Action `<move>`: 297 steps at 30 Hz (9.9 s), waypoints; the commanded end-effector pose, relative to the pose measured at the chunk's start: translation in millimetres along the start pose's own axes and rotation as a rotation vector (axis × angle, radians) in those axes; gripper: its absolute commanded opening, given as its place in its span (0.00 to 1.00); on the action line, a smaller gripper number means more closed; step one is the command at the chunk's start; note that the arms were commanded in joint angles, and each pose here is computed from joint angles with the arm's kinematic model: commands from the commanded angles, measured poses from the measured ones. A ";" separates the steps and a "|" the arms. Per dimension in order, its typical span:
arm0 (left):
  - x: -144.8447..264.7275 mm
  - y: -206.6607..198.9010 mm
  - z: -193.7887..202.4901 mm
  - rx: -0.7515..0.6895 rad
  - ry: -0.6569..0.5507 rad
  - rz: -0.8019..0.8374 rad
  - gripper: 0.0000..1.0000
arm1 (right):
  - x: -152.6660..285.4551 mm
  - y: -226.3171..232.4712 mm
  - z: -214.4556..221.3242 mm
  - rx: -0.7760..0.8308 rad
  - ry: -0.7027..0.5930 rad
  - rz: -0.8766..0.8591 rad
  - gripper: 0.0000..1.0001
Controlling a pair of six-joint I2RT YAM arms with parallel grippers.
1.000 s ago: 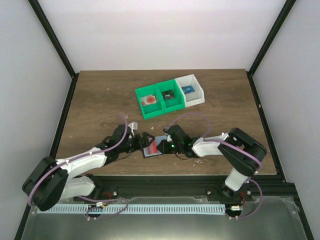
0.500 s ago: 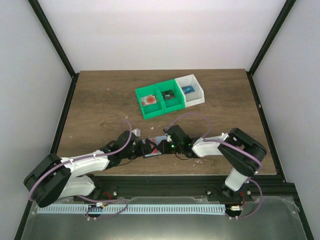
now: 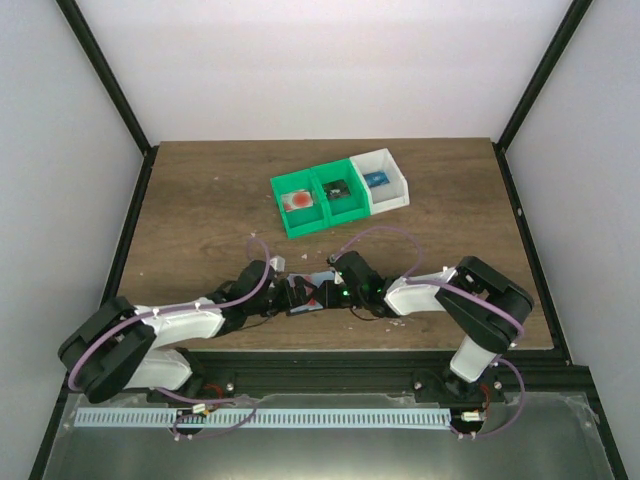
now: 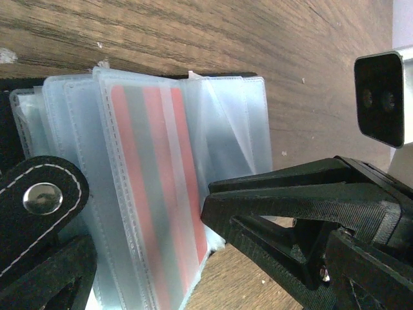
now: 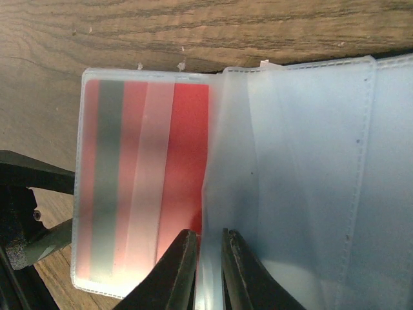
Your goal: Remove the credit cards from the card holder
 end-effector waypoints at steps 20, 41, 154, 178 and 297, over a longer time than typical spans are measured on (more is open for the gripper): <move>2.0 -6.0 -4.5 0.035 0.022 -0.018 0.98 | -6.3 -27.7 29.1 -0.016 0.092 0.106 0.14; 8.7 -27.6 -18.0 0.017 -0.029 0.083 0.97 | -7.8 -28.3 30.9 -0.017 0.101 0.095 0.14; -12.5 -61.3 -43.3 -0.051 -0.044 0.199 0.96 | 71.9 -26.7 4.0 -0.047 -0.277 0.036 0.21; -8.2 -13.3 -39.2 0.050 -0.060 0.079 0.61 | 49.8 -8.2 -22.1 0.102 -0.201 0.087 0.30; -32.4 5.9 -8.2 0.030 -0.020 0.288 0.12 | 13.1 -11.9 -13.3 0.048 -0.058 0.094 0.12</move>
Point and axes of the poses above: each gripper's point midway between its finger pads, its own x axis back along the fingers, its own y axis along the line the jaws close on, z = x × y, the point moved 4 cm from there along x, back along the fingers, and after that the axes turned 15 degrees about -x, right-handed, at the moved point
